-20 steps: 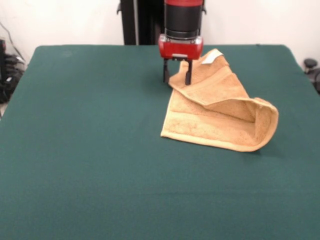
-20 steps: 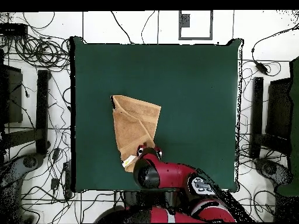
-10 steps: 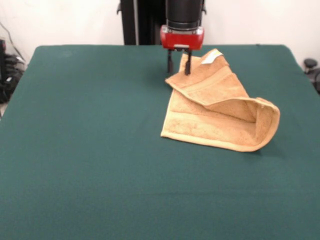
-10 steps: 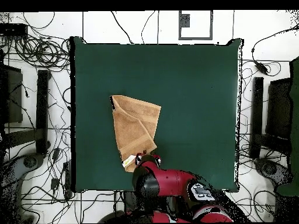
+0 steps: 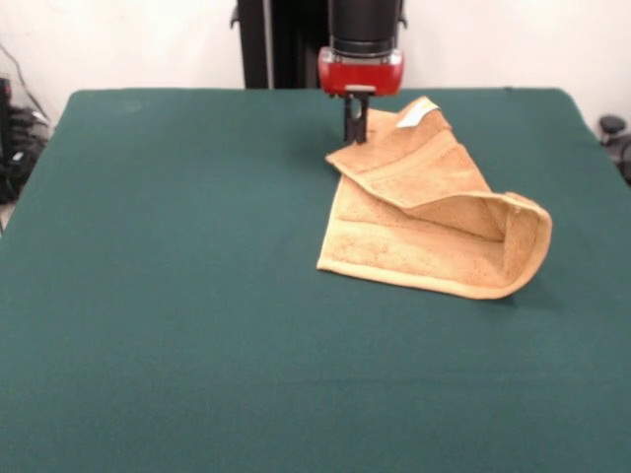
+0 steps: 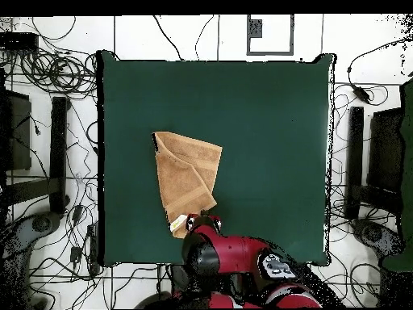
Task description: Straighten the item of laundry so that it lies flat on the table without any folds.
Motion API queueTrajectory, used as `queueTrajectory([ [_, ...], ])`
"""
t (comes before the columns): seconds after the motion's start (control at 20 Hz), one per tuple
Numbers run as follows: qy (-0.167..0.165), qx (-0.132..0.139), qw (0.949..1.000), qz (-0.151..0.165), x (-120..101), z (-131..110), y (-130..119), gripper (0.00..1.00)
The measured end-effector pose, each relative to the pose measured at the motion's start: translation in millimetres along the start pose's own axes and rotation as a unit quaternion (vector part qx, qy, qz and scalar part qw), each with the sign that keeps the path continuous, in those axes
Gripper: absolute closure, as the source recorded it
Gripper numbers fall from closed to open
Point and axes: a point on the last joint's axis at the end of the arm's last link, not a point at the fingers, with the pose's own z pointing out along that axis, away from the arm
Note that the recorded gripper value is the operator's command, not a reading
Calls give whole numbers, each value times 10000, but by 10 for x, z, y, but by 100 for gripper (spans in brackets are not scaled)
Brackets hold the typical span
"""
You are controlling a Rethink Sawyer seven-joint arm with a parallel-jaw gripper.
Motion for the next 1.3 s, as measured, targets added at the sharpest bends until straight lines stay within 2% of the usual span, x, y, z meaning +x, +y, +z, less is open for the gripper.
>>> queueTrajectory([
  [0.65,-24,-8,10000,-21,-3,-1,19,100],
  [0.7,-24,-8,10000,-22,-3,-1,19,0],
  [1.3,-31,-7,10000,-22,-8,-4,19,0],
])
